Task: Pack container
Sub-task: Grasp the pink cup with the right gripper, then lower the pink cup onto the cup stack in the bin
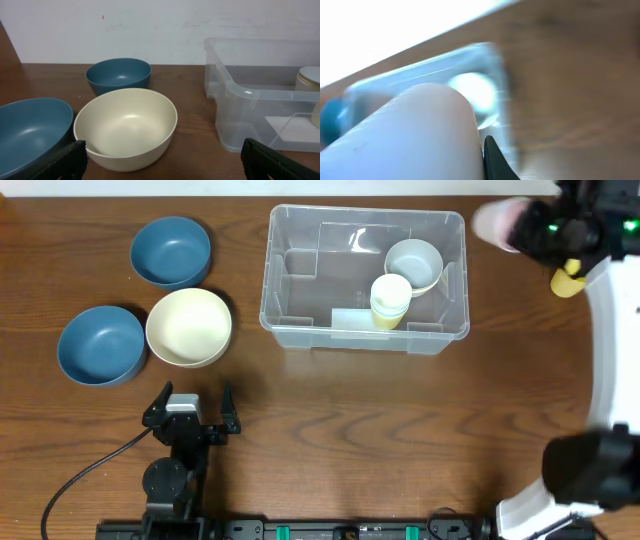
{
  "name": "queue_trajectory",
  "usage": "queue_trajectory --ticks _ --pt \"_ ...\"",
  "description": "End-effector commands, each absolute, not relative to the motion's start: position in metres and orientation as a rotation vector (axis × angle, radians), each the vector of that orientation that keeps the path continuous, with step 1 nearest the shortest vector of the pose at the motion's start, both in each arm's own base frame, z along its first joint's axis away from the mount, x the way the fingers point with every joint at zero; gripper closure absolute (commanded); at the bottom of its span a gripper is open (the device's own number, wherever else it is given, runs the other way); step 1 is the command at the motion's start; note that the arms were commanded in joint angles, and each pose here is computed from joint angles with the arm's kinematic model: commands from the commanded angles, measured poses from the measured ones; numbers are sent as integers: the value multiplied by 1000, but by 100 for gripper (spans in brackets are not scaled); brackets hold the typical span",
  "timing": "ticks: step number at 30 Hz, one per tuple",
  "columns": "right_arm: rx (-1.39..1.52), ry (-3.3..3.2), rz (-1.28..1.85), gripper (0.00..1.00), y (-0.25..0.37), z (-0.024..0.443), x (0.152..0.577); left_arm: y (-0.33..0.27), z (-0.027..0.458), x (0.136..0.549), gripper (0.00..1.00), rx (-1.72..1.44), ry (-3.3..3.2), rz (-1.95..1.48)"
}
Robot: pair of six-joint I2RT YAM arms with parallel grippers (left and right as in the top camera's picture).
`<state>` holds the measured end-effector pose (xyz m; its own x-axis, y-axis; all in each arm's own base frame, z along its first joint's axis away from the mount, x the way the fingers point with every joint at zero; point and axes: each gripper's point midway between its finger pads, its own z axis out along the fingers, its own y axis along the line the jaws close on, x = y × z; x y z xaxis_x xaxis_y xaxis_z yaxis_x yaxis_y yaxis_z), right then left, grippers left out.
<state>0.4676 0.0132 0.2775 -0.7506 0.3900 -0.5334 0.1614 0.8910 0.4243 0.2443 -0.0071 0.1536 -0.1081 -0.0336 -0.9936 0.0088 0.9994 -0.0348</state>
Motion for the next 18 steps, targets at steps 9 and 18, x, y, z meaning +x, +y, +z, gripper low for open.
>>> queue_trajectory --ticks 9,18 --pt "51 2598 359 94 136 235 443 -4 136 244 2 -20 1730 -14" --pt "78 2709 186 97 134 207 425 -4 136 244 2 -20 1730 -14"
